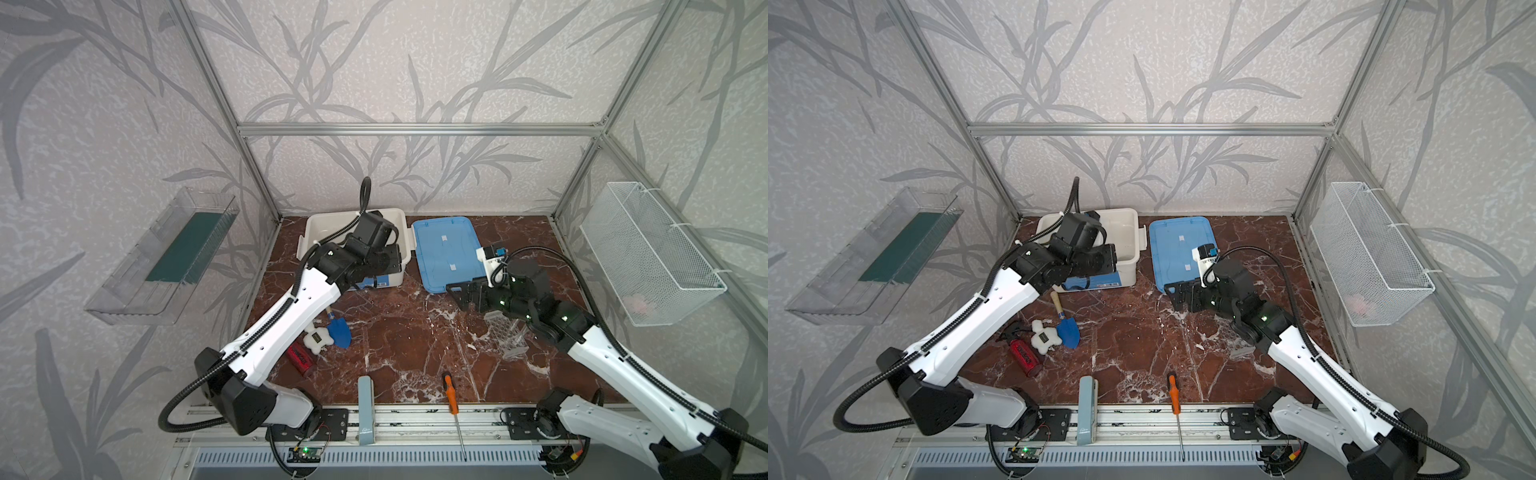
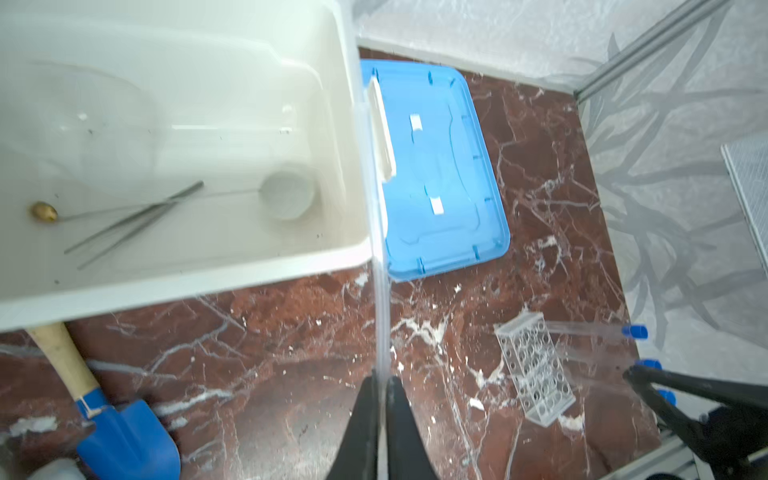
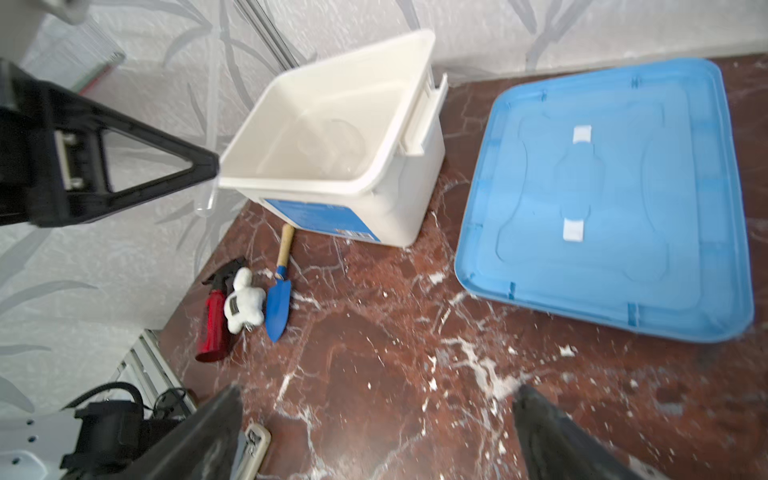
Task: Organize the chemistry lab equipment
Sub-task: 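Carry the pipette into the white bin while the right gripper nears the lid, then open the left gripper to release the pipette into the bin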
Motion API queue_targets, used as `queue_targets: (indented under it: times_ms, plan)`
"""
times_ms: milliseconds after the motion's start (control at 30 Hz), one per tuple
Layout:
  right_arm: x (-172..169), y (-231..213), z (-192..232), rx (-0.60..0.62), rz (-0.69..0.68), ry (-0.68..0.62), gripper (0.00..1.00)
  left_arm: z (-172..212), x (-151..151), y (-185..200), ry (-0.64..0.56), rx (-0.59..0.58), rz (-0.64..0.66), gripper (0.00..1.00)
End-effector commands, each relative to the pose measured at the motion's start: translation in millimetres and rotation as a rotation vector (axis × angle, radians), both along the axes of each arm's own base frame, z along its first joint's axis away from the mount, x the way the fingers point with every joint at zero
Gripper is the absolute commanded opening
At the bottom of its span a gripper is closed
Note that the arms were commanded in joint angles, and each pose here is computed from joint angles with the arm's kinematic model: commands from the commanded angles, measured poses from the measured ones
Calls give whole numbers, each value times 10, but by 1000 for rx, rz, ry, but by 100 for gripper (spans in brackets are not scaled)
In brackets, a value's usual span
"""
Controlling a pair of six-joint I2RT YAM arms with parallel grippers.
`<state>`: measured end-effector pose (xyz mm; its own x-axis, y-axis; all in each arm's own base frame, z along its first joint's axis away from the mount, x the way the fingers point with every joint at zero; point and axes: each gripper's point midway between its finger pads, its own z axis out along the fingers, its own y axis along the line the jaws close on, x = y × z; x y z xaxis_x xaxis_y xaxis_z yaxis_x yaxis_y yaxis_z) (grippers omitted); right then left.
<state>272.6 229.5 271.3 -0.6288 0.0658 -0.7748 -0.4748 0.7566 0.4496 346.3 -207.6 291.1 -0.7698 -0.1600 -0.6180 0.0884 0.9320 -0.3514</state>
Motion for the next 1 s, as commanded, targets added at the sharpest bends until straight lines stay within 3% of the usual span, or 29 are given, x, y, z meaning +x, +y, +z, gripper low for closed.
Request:
queue_targets:
  times_ms: [0, 200, 367, 600, 967]
  plan:
    - [199, 208, 241, 38, 42, -53, 99, -208, 272, 160, 85, 70, -14, 8]
    - [608, 479, 389, 59, 61, -48, 99, -541, 975, 170, 192, 55, -27, 8]
    - [867, 556, 429, 70, 49, -38, 99, -876, 1330, 181, 259, 36, -19, 8]
    - [1051, 505, 275, 63, 28, -6, 99, -1189, 1434, -124, 285, -59, -82, 9]
    - [1166, 399, 121, 52, -1, 16, 100, -1751, 1482, -246, 365, -81, -85, 13]
